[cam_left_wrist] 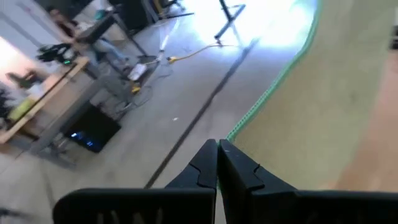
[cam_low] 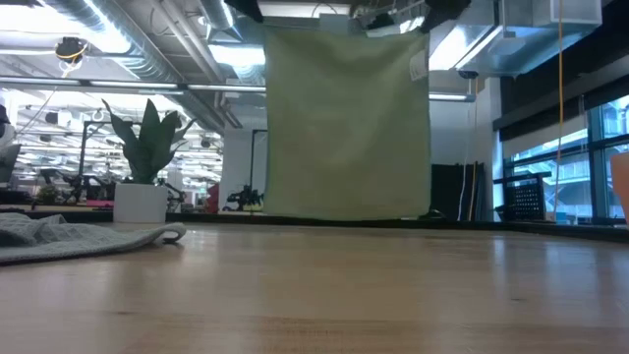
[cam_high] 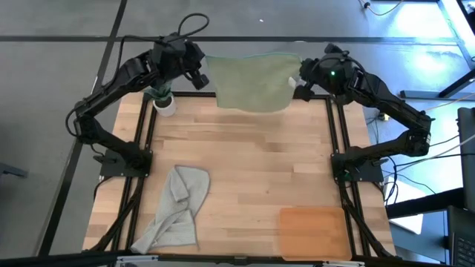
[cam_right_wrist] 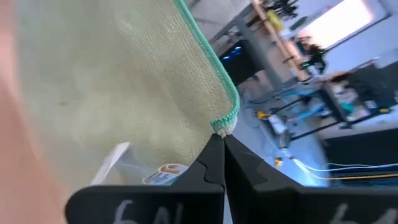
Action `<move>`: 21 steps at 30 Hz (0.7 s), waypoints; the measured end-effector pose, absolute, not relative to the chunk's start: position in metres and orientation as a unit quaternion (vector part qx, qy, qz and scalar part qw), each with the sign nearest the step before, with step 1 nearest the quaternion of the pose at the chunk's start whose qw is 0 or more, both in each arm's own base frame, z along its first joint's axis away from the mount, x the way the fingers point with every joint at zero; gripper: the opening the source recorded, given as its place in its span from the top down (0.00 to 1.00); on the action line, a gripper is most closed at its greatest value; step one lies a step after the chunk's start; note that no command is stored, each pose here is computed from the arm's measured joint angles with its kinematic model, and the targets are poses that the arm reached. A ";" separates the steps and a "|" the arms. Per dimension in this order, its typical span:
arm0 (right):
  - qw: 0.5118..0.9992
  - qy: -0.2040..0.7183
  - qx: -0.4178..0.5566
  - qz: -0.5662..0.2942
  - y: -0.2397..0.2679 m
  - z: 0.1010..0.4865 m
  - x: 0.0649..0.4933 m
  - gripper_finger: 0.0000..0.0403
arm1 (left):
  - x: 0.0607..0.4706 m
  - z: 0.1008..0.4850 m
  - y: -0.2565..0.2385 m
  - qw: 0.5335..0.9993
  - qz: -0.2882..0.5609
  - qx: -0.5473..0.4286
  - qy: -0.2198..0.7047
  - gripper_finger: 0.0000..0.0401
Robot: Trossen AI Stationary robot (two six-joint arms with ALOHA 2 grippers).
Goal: Roll microfiber towels into tight, uniform cylinder then place into a basket
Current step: Fold the green microfiber cloth
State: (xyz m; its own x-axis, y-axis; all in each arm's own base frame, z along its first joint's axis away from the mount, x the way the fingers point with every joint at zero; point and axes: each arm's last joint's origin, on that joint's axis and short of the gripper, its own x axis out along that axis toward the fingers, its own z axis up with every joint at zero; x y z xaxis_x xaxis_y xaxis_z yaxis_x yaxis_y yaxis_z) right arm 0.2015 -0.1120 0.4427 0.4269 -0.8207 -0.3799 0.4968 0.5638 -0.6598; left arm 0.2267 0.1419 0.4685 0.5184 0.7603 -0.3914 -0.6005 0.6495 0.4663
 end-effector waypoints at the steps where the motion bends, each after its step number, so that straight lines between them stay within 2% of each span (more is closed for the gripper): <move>1: 0.816 0.353 -0.227 -0.397 -0.111 0.441 0.201 1.00 | 0.226 0.468 0.141 0.863 0.387 0.136 0.296 1.00; 8: 0.832 0.402 -0.166 -0.345 -0.102 0.426 0.197 1.00 | 0.225 0.448 0.126 0.854 0.332 0.105 0.387 1.00; 21: 0.835 0.451 -0.126 -0.289 -0.074 0.411 0.198 1.00 | 0.232 0.436 0.088 0.870 0.242 0.044 0.426 1.00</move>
